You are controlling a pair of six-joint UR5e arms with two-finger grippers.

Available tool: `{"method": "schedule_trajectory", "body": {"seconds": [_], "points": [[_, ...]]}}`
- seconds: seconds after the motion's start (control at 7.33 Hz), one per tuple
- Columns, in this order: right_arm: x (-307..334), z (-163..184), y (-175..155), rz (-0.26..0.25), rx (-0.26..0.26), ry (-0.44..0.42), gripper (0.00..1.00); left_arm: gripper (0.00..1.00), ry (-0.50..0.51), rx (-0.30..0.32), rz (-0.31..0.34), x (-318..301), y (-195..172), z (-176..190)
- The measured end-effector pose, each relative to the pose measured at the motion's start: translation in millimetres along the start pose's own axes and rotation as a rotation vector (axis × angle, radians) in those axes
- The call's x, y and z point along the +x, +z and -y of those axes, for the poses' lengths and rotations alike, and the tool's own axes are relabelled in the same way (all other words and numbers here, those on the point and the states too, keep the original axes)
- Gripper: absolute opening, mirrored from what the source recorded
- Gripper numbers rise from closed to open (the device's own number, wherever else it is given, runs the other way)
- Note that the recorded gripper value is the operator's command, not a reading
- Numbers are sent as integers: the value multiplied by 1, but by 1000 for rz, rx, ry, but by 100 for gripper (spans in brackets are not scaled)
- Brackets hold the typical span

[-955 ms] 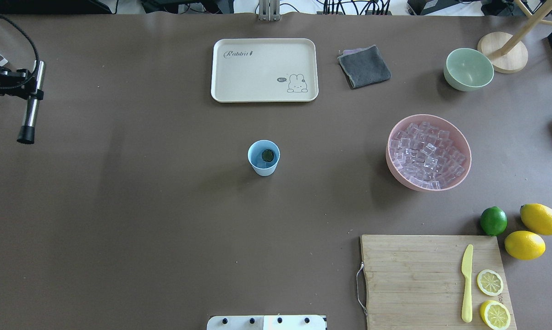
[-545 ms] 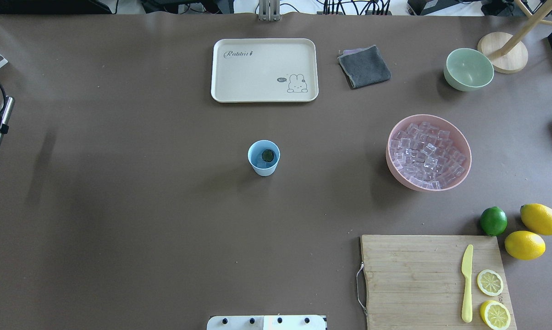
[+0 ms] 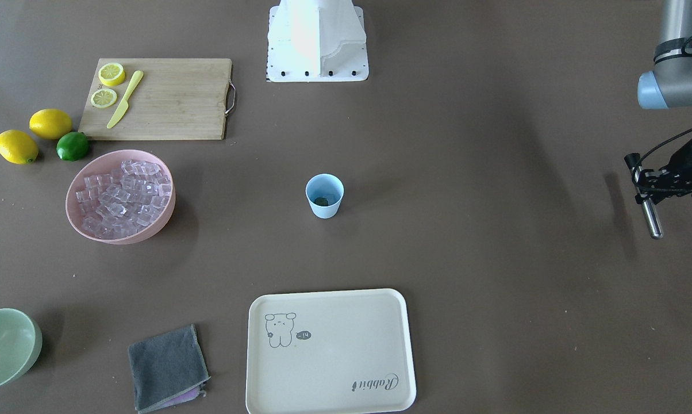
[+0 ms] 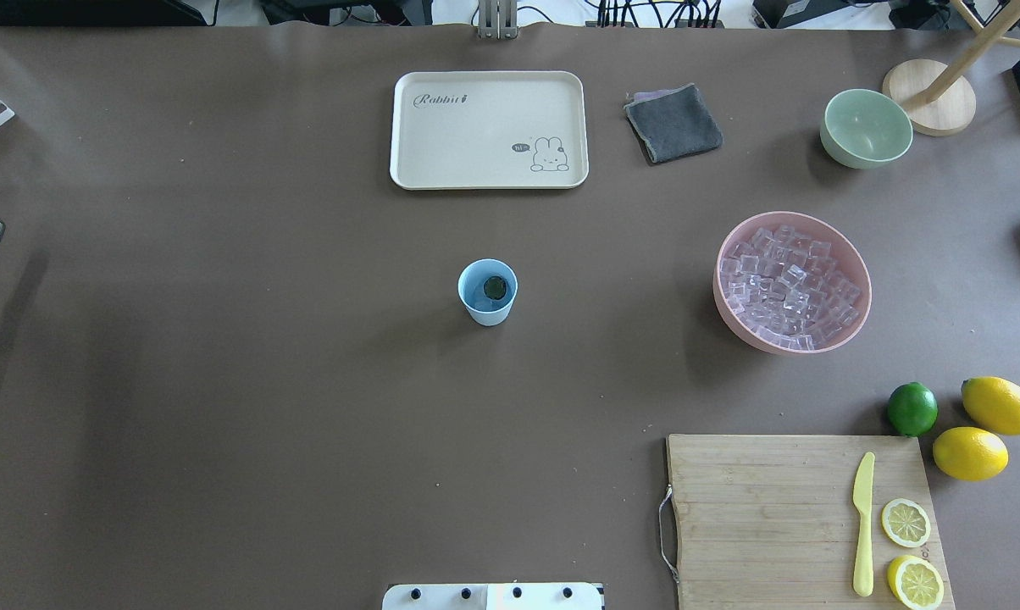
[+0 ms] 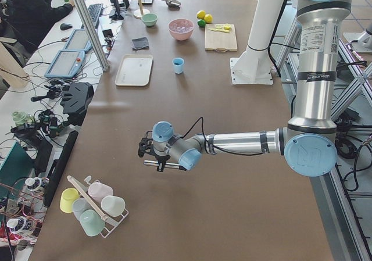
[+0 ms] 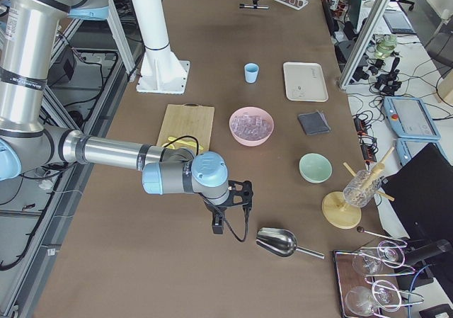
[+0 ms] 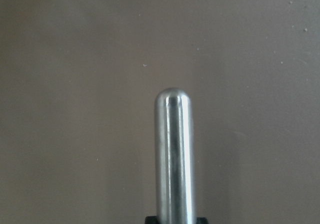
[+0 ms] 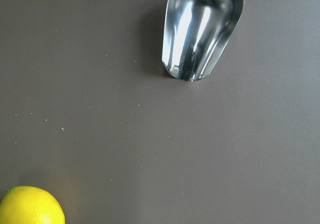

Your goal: Mash ice and strawberries in cup

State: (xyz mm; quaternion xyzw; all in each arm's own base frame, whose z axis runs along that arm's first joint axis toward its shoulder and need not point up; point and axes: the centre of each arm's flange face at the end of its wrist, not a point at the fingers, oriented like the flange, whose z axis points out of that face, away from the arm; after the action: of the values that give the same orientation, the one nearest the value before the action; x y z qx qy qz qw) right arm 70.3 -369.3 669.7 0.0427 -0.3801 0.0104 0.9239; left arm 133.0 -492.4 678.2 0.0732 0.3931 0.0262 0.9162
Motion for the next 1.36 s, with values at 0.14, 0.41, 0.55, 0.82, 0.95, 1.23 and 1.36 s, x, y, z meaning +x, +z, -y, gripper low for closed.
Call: {"method": "schedule_trajectory", "body": {"seconds": [0.14, 0.41, 0.55, 0.82, 0.95, 1.23, 1.36], "points": [[0, 1, 0, 1, 1, -1, 100, 98, 4, 1, -2, 2, -1, 0], [-1, 2, -1, 1, 3, -3, 100, 98, -23, 28, -23, -4, -26, 14], [-2, 3, -2, 2, 5, -5, 100, 98, -56, 32, -52, -19, -50, 26], [-3, 4, -3, 3, 7, -6, 100, 98, -52, 49, -78, -69, -125, 42], [-4, 5, -3, 4, 9, -8, 100, 98, -53, 54, -63, -77, -175, 42], [-8, 6, -5, 25, 11, -11, 100, 98, -89, 61, 12, -79, -229, -1], [-9, 6, -5, 33, 11, -12, 100, 98, -98, 69, 34, -80, -235, -10]]}}
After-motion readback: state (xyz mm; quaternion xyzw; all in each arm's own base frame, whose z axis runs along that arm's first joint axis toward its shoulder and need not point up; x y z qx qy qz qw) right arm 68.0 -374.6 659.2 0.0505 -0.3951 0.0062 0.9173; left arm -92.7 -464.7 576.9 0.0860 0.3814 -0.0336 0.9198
